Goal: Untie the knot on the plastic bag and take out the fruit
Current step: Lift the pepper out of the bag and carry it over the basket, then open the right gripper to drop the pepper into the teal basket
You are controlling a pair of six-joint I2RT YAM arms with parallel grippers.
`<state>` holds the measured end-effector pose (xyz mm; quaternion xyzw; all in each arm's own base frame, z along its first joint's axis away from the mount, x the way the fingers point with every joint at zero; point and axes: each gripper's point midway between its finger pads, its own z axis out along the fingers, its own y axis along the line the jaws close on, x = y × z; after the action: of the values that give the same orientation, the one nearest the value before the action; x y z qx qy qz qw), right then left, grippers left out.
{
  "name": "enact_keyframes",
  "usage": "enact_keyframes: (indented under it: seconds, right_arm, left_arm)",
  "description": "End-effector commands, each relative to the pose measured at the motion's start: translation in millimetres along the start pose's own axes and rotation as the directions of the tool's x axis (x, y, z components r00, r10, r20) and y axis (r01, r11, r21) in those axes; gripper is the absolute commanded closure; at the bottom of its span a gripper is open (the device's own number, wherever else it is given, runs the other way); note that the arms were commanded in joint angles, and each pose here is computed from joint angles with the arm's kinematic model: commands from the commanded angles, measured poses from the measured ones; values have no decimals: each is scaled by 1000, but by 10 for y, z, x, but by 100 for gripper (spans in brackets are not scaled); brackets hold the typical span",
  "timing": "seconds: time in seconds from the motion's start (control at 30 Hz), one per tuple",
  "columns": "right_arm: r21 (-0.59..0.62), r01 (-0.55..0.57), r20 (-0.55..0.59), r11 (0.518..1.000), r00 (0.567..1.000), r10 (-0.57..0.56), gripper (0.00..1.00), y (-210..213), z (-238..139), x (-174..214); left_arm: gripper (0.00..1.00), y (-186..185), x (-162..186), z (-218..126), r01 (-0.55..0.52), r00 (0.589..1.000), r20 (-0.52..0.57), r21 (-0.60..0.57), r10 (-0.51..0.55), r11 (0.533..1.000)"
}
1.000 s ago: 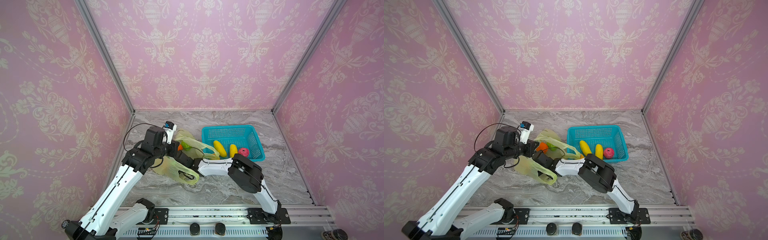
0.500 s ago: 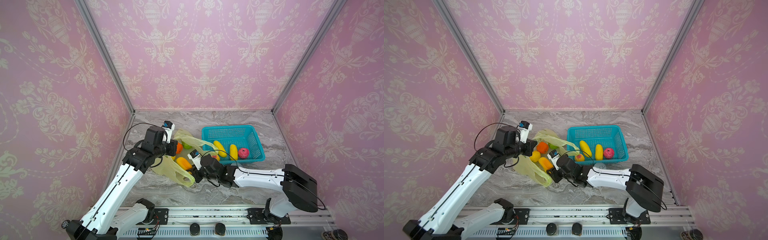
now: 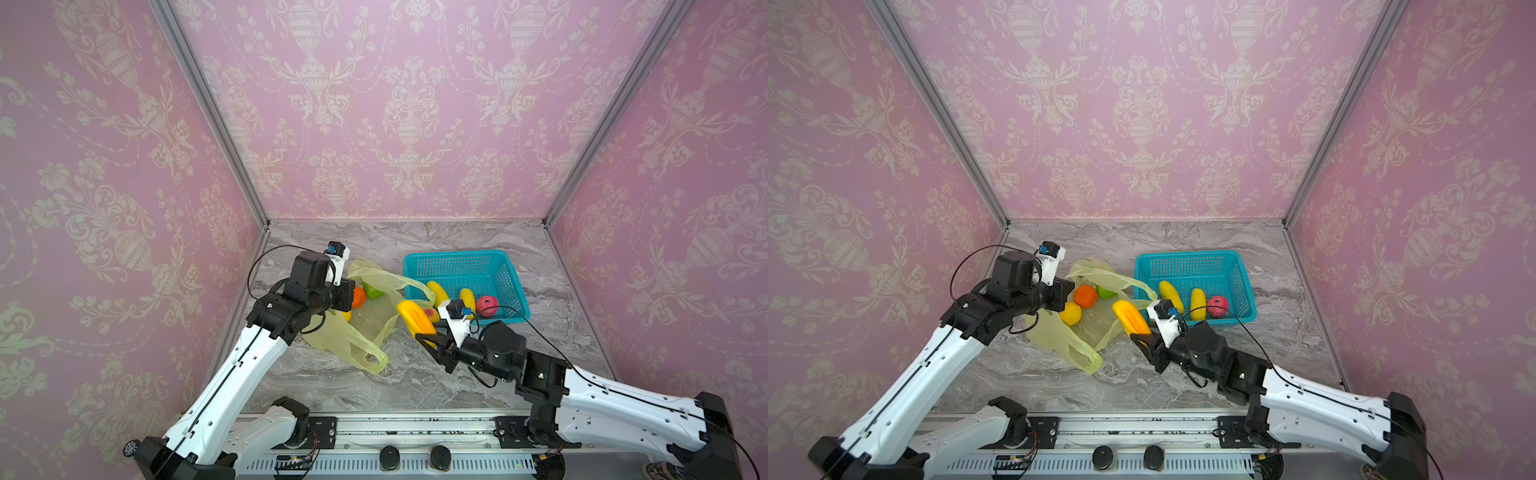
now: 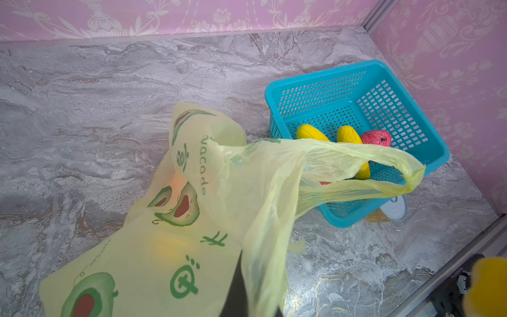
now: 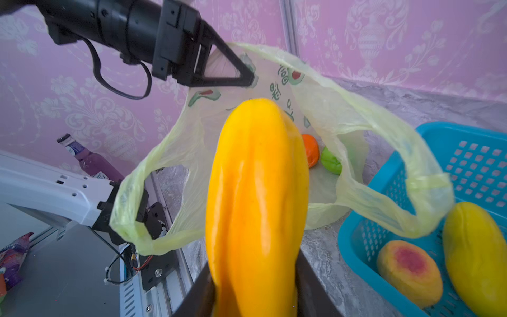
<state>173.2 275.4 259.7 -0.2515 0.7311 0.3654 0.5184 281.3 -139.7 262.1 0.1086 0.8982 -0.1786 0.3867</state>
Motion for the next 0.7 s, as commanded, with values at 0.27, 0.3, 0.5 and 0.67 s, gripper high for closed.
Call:
enact_keyframes:
  seconds: [0.27, 0.3, 0.5, 0.67]
  right_arm:
    - [529, -33, 47, 848, 999, 10, 85, -1185, -677, 60]
    - [553, -46, 33, 832, 999, 34, 85, -1267, -683, 94]
    - [641, -78, -81, 763, 982, 168, 92, -1658, -505, 344]
    - [662, -105, -131, 742, 959, 252, 93, -1901, -282, 516]
  left_arm:
    - [100, 53, 54, 23, 23, 999, -28, -20, -24, 1000]
    - [100, 54, 54, 25, 23, 999, -28, -19, -24, 1000]
    - [100, 48, 49, 20, 24, 999, -27, -17, -25, 1000]
    - [100, 51, 49, 22, 25, 999, -27, -16, -25, 1000]
